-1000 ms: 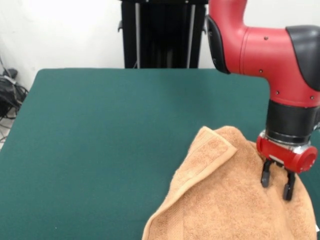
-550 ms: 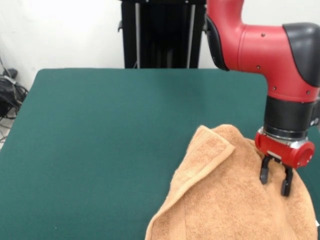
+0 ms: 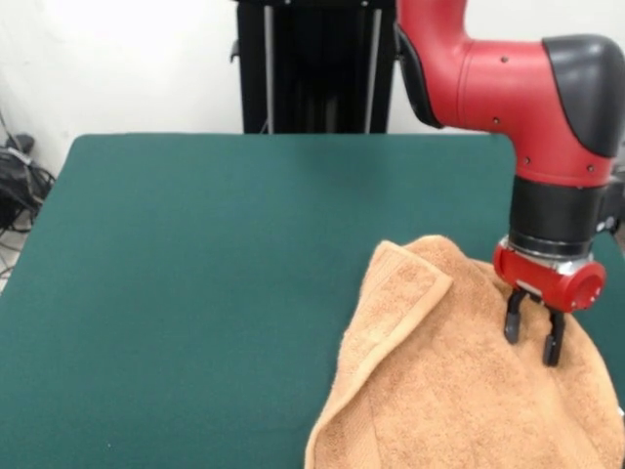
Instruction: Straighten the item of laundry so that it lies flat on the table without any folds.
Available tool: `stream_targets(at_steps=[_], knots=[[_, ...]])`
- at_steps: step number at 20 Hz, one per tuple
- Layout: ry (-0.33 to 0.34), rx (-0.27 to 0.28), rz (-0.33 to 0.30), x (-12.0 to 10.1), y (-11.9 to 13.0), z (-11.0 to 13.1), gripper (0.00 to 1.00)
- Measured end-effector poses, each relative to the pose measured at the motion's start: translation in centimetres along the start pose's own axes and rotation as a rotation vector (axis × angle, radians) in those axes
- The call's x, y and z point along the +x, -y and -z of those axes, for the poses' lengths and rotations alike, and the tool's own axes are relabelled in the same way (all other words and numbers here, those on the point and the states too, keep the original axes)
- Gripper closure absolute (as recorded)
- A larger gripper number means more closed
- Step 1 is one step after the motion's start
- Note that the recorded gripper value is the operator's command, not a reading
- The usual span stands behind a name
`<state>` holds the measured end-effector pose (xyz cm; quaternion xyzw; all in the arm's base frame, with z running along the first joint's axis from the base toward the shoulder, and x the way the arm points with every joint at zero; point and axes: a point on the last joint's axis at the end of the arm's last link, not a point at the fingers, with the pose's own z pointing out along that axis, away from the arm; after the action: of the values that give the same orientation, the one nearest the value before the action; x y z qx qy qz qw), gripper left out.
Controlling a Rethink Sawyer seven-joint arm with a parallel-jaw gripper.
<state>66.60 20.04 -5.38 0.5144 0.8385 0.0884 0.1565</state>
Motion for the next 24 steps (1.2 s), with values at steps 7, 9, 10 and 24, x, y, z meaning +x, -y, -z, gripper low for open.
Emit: stream_targets(at_steps=[7,9,10,24], knots=[[-0.03,0.014,-0.024,0.3,0.9,0.5,0.0],[-0.035,0.018,-0.026,0.4,1.2,0.6,0.0],[-0.039,0.02,-0.027,0.5,1.3,0.7,0.0],[-0.084,0.072,-0.015,2.9,4.1,2.3,0.0]])
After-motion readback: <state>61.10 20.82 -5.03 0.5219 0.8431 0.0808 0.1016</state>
